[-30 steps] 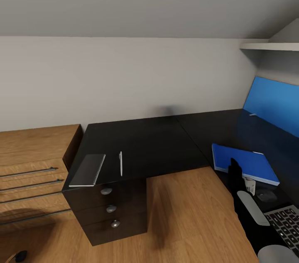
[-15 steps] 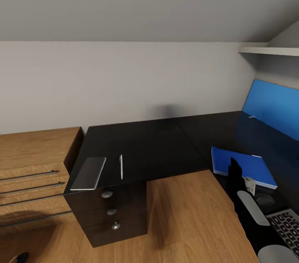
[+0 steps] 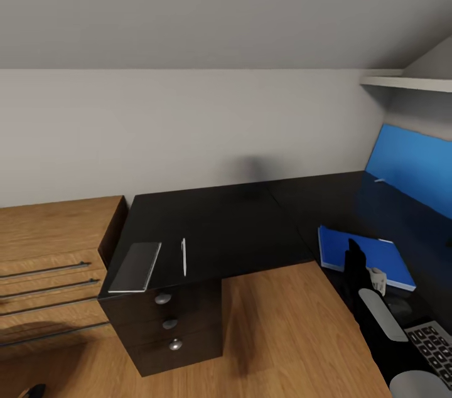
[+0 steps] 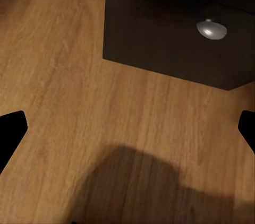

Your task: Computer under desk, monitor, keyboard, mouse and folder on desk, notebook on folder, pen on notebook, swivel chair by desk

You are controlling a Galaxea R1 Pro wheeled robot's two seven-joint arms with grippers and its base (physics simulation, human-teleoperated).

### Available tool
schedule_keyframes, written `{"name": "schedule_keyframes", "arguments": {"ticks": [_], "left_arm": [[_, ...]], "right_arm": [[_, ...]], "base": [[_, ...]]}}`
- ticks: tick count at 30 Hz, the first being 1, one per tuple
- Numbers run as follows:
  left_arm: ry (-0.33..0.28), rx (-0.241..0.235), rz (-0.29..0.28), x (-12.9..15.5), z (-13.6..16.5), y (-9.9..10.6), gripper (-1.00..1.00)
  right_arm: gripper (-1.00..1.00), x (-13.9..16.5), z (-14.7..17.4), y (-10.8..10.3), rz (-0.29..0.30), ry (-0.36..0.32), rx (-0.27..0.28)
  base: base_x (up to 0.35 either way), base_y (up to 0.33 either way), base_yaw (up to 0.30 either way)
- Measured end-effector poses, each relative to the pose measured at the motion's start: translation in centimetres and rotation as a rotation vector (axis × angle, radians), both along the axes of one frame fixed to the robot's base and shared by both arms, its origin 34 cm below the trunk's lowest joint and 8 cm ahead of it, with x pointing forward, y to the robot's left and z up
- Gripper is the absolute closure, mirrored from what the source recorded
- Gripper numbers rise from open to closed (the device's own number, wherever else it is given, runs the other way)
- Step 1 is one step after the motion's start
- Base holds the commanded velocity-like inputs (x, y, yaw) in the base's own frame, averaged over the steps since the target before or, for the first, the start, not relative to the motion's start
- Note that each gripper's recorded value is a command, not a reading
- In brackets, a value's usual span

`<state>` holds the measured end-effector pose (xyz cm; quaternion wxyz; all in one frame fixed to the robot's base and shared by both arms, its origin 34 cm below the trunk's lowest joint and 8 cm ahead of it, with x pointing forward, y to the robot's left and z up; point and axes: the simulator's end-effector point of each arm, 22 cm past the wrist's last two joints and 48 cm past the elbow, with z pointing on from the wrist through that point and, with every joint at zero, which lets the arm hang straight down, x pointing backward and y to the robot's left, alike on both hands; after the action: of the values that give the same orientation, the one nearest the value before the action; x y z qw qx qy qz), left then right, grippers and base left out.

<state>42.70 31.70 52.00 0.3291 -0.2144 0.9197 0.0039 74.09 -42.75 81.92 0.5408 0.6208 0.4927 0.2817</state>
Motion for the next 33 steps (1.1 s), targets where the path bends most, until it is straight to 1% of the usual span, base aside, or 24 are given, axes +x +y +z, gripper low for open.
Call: {"name": "schedule_keyframes", "arguments": {"ticks": [8,12,13,18,19,22,24,28,29,33], "left_arm": [[0.001,0.000,0.000,0.0,1.3,0.0,-1.00],[0.001,0.000,0.000,0.0,1.9,0.0,-1.00],[0.001,0.000,0.000,0.0,2.1,0.0,-1.00],[0.001,0.000,0.000,0.0,2.9,0.0,-1.00],[0.002,0.000,0.000,0.0,3.0,0.0,-1.00],[0.002,0.000,0.000,0.0,3.2,0.0,-1.00],[0.002,-0.001,0.000,0.0,3.2,0.0,-1.00],[0.003,-0.001,-0.001,-0.1,3.2,0.0,-1.00],[0.003,-0.001,-0.001,-0.1,3.2,0.0,-1.00],[0.002,-0.001,-0.001,0.0,3.2,0.0,-1.00]], "right_arm": [[-1.00,0.0,1.3,0.1,0.001,0.000,0.001],[-1.00,0.3,1.9,1.0,0.024,0.004,-0.008],[-1.00,0.6,2.0,2.5,0.061,0.009,-0.025],[-1.00,1.0,3.0,4.3,0.106,0.007,-0.039],[-1.00,1.2,3.3,5.0,0.122,0.003,-0.043],[-1.00,1.4,3.7,6.1,0.146,-0.002,-0.046],[-1.00,1.7,3.8,8.0,0.175,-0.008,-0.040],[-1.00,1.8,3.7,9.8,0.194,-0.011,-0.024],[-1.00,1.8,3.6,10.7,0.206,-0.011,-0.022],[-1.00,2.0,3.7,13.6,0.259,-0.010,-0.044]], "base": [[0.000,0.000,0.000],[0.000,0.000,0.000],[0.000,0.000,0.000],[0.000,0.000,0.000],[0.000,0.000,0.000],[0.000,0.000,0.000],[0.000,0.000,0.000],[0.000,0.000,0.007],[0.000,0.000,0.060],[0.000,0.000,0.147]]}}
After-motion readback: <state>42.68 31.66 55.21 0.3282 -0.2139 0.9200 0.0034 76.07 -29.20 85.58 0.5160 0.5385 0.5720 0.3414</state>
